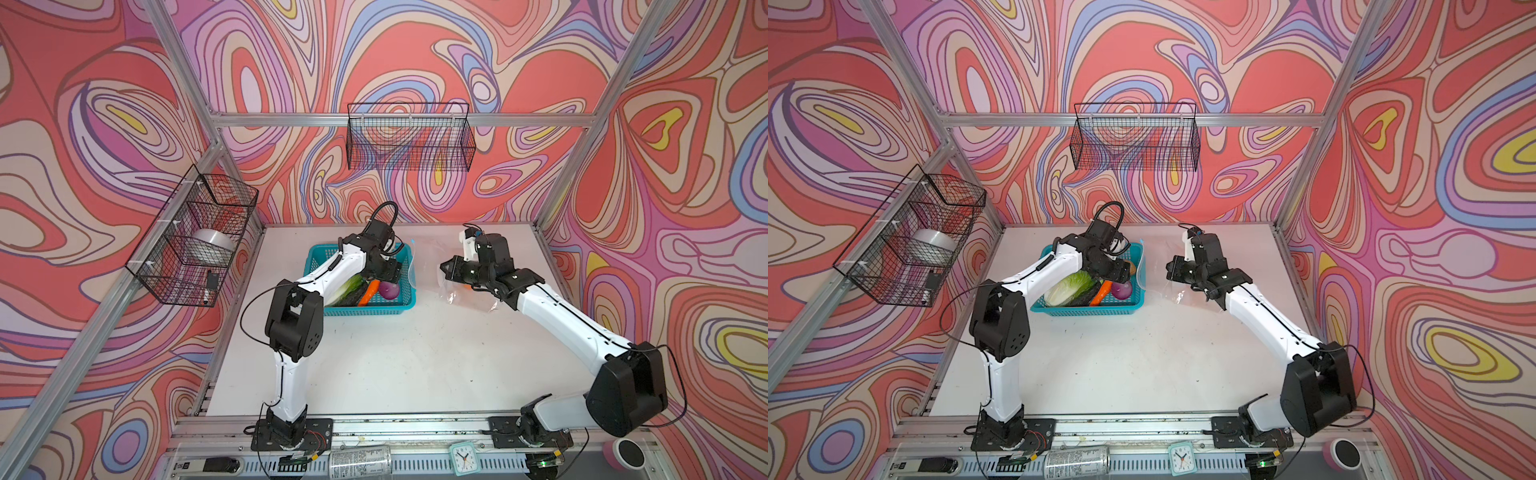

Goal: Place the food in the zip-top bag and seal the zipper
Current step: 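Lift the red onion out of the basket with the left gripper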

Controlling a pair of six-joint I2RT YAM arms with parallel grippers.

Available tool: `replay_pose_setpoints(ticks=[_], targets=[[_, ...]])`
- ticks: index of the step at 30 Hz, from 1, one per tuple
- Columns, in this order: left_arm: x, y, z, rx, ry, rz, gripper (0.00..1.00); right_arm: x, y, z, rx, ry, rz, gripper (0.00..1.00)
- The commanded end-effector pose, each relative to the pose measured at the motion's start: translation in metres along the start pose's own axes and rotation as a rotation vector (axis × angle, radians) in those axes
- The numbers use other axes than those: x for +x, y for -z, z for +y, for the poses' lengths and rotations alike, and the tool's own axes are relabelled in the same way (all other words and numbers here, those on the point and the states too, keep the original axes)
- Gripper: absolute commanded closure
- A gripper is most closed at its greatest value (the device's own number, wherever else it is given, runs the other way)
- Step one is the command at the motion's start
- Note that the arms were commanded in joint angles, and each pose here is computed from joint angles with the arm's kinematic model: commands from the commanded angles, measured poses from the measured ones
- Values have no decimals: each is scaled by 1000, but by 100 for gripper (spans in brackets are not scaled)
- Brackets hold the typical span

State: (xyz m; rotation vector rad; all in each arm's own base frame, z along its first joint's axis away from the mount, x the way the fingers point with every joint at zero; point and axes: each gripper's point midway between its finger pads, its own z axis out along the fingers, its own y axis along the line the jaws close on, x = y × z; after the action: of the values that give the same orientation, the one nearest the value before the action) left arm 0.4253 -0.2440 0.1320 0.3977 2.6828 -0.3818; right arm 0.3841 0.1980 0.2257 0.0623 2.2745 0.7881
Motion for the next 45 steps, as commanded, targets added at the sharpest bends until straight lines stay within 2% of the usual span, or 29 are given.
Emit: replay_pose_setpoints(ticks=[1, 10, 28, 31, 38, 45], targets=[[19, 0, 3, -5, 72, 51, 15, -7, 4, 4, -16, -7, -27, 100], [29, -24, -3, 48, 225, 76, 14, -2, 5, -1, -4, -3, -29, 100], [40, -80, 5, 4, 318, 116, 15, -1, 2, -1, -6, -1, -21, 100], [36, -85, 5, 6, 321, 110, 20, -2, 3, 0, -7, 0, -23, 100], [31, -81, 3, 5, 286, 83, 48, -3, 5, 0, -4, 2, -27, 100], [26, -49, -4, 4, 239, 23, 51, -5, 4, 2, -13, -2, -29, 100]])
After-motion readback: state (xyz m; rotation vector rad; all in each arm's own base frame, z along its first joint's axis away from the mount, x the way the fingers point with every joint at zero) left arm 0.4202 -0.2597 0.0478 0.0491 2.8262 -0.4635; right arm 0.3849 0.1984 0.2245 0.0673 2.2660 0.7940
